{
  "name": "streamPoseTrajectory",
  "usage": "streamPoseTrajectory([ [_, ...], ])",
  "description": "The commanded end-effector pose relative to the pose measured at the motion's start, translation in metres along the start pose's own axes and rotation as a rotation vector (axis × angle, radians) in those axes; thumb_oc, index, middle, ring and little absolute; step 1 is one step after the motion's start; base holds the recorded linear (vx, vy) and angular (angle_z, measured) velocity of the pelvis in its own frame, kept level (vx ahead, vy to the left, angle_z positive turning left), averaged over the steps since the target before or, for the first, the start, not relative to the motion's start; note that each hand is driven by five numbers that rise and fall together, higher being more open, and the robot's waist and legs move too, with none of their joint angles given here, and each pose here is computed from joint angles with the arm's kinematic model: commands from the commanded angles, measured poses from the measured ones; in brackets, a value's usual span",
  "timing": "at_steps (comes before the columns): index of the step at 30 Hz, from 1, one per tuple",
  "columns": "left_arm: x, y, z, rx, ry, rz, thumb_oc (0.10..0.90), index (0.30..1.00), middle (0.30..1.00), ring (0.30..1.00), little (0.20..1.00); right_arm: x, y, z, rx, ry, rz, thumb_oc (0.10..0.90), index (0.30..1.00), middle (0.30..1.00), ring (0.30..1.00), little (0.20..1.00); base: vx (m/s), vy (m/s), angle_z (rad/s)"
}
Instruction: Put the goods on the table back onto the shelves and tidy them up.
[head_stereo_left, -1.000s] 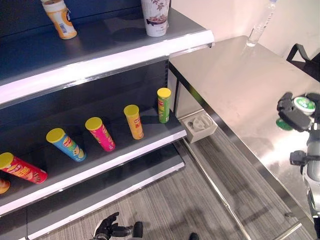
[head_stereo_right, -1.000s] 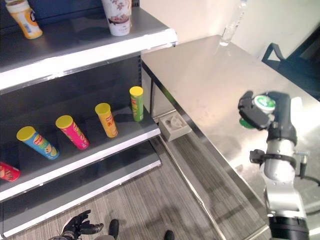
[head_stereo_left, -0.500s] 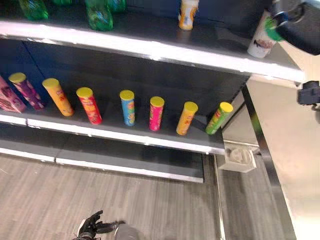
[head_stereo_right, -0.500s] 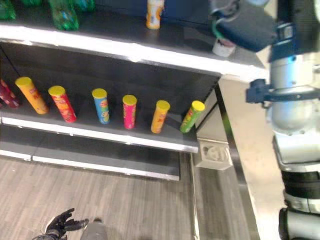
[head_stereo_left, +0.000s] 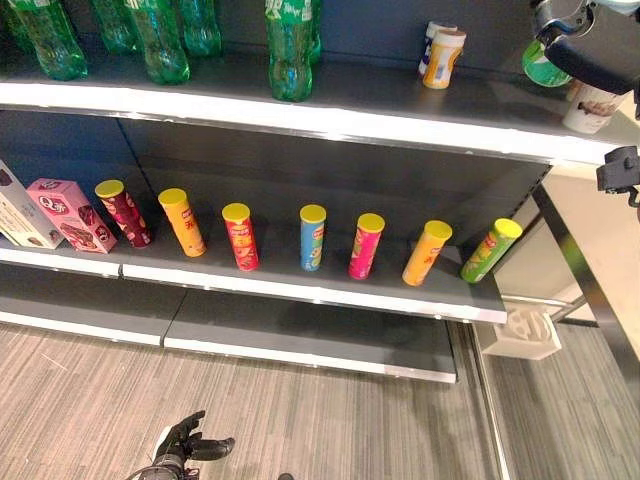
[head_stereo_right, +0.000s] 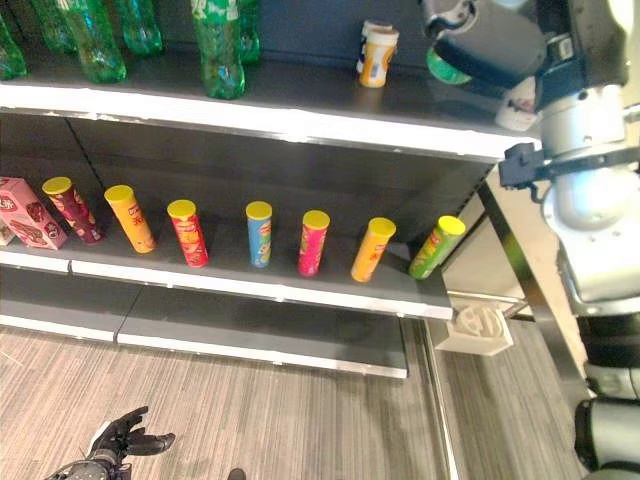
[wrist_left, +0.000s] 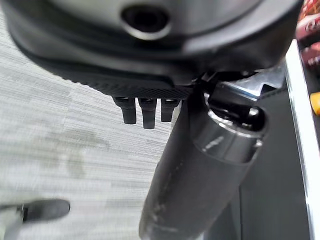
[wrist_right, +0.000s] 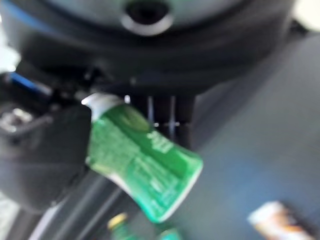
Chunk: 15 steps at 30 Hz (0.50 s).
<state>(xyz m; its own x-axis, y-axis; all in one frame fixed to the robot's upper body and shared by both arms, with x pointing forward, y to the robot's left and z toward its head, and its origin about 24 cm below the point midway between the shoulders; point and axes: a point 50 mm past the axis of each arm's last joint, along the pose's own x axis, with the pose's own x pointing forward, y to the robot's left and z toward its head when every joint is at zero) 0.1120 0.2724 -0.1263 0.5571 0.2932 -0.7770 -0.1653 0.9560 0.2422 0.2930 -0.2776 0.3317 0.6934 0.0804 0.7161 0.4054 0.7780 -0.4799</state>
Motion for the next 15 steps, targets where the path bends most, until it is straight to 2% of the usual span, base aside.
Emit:
streamPoseTrajectory([
  [1, -0.001, -0.001, 0.006, 0.024, -0.054, -0.019, 0.800, 0.900, 0.900, 0.900, 0.900, 0.031, -0.035, 0.022, -0.025, -0.049, -0.107, 0.400, 0.300, 0.300, 0.300, 0.300, 0.05, -0.094, -0.09],
  [6, -0.001, -0.005, 0.001, 0.030, -0.033, -0.025, 0.800, 0.900, 0.900, 0.900, 0.900, 0.038, -0.034, 0.001, -0.043, 0.067, -0.100, 0.400, 0.300, 0.300, 0.300, 0.300, 0.01, -0.020, -0.02],
  [15, -0.003, -0.003, -0.007, 0.015, -0.009, -0.011, 0.800, 0.900, 0.900, 0.900, 0.900, 0.037, -0.038, -0.008, -0.059, 0.108, -0.133, 0.400, 0.300, 0.300, 0.300, 0.300, 0.02, 0.006, 0.15],
])
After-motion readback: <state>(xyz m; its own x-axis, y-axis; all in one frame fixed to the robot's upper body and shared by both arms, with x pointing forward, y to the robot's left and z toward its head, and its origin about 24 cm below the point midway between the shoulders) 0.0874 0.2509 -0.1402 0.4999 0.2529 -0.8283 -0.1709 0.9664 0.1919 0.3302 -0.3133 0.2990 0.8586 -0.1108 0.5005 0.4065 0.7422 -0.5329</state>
